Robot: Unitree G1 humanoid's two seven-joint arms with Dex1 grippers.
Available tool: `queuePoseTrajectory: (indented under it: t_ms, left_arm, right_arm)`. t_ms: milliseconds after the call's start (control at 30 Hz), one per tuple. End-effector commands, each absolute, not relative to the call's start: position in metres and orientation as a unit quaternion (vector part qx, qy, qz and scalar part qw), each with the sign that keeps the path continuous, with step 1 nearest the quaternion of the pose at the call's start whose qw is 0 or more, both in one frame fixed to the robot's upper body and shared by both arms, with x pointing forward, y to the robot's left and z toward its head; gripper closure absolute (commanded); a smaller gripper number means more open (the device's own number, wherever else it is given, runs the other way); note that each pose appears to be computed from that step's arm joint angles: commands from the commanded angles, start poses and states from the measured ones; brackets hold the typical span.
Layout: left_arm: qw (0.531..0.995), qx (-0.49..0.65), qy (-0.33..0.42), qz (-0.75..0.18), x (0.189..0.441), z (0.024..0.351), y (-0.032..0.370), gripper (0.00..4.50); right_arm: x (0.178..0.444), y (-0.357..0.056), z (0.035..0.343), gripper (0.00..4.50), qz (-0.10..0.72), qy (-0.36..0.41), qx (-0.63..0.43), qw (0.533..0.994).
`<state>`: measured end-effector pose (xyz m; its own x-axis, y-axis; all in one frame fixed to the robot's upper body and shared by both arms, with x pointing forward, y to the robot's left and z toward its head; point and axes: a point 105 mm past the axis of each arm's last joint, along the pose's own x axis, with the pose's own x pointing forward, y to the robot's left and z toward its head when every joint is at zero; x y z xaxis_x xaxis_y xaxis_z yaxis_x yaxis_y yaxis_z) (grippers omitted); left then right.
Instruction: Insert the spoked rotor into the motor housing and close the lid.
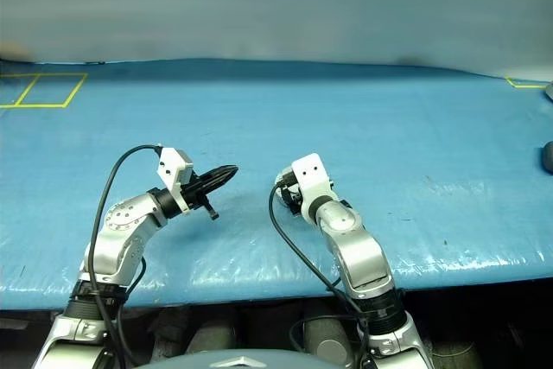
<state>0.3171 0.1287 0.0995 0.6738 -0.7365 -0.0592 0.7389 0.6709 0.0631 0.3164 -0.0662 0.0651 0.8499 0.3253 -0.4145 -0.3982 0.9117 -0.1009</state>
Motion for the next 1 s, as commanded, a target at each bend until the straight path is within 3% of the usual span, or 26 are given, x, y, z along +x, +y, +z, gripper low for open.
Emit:
queuePoseTrajectory:
  t_ms: [33, 233, 367, 467, 600, 733, 867, 1000]
  left_arm:
    - [0.912, 0.045, 0.005, -0.407, 0.318, 0.104, 0.127, 4.50]
    - [0.911, 0.045, 0.004, -0.409, 0.319, 0.105, 0.125, 4.50]
    - [0.912, 0.044, 0.002, -0.407, 0.319, 0.106, 0.126, 4.50]
    - [0.913, 0.046, 0.002, -0.404, 0.318, 0.105, 0.127, 4.50]
    - [0.915, 0.046, 0.002, -0.400, 0.317, 0.106, 0.129, 4.50]
    - [0.915, 0.048, 0.002, -0.400, 0.317, 0.106, 0.129, 4.50]
    - [0.914, 0.049, 0.001, -0.402, 0.318, 0.107, 0.128, 4.50]
    - [0.913, 0.049, 0.001, -0.405, 0.318, 0.107, 0.127, 4.50]
  right_arm:
    - [0.299, -0.095, -0.011, 1.29, 0.109, 0.362, -0.101, 0.920]
    - [0.302, -0.105, -0.022, 1.29, 0.063, 0.370, -0.083, 0.923]
    - [0.302, -0.112, -0.020, 1.29, 0.080, 0.338, -0.180, 0.920]
    - [0.296, -0.123, -0.031, 1.29, 0.071, 0.365, -0.221, 0.902]
    - [0.296, -0.119, -0.033, 1.29, 0.051, 0.389, -0.114, 0.913]
    - [0.307, -0.110, -0.017, 1.29, 0.056, 0.349, -0.008, 0.935]
    - [0.300, -0.120, -0.030, 1.29, 0.033, 0.396, 0.049, 0.916]
    - [0.296, -0.072, 0.013, 1.29, 0.218, 0.288, 0.052, 0.931]
